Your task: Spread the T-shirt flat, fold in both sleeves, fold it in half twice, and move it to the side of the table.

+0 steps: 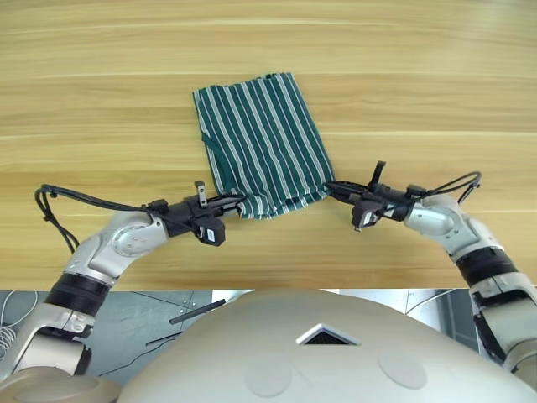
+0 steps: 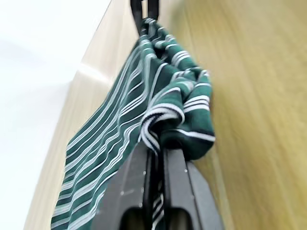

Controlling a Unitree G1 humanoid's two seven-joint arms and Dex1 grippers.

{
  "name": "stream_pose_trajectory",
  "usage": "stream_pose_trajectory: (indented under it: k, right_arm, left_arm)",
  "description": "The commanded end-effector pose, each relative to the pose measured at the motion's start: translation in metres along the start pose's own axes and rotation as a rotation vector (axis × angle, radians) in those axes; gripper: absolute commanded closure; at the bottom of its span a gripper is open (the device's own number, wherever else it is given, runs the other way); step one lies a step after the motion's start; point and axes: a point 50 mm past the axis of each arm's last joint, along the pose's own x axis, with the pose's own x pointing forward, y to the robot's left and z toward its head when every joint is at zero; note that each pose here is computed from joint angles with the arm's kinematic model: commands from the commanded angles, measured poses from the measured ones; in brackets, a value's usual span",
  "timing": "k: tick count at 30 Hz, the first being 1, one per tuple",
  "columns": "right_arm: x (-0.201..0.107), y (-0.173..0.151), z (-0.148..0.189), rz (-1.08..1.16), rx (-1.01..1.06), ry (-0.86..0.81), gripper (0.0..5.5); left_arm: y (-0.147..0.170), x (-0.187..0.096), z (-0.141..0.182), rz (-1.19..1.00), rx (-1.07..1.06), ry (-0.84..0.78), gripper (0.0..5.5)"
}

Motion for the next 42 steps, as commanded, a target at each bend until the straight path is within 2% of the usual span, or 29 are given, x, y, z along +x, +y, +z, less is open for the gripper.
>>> stream_pose_trajectory:
  k: [1,6,9,12,14,18,22,28,35,42]
  right_arm:
    - [-0.031,0.006,0.032,0.022,0.034,-0.015,5.43]
    - [-0.055,0.000,0.080,-0.013,0.118,-0.044,5.43]
    - [-0.060,-0.005,0.091,-0.048,0.160,-0.042,5.43]
    - [-0.058,-0.006,0.093,-0.047,0.180,-0.035,5.43]
    - [-0.055,-0.009,0.089,-0.062,0.183,-0.029,5.43]
    - [-0.045,-0.009,0.074,-0.061,0.184,0.002,5.43]
    - [-0.040,-0.006,0.065,-0.016,0.177,0.026,5.43]
    - [-0.023,-0.023,0.051,-0.122,0.201,-0.007,5.43]
    - [-0.010,-0.056,0.036,-0.331,0.197,-0.007,5.43]
    - [0.004,-0.066,0.012,-0.352,0.153,0.105,5.43]
  left_arm:
    - [-0.019,-0.006,0.018,0.028,-0.099,-0.046,5.40]
    - [-0.037,-0.034,0.057,0.101,-0.281,-0.096,5.40]
    - [-0.037,-0.046,0.070,0.148,-0.364,-0.104,5.40]
    - [-0.024,-0.052,0.068,0.236,-0.395,-0.116,5.40]
    - [-0.015,-0.050,0.058,0.289,-0.400,-0.112,5.40]
    - [0.003,-0.030,0.040,0.383,-0.421,-0.122,5.40]
    - [0.002,-0.012,0.029,0.380,-0.444,-0.103,5.40]
    - [0.006,0.009,0.008,0.393,-0.440,-0.031,5.40]
    - [0.020,0.018,-0.010,0.481,-0.437,0.038,5.40]
    - [0.027,0.023,-0.025,0.560,-0.436,0.126,5.40]
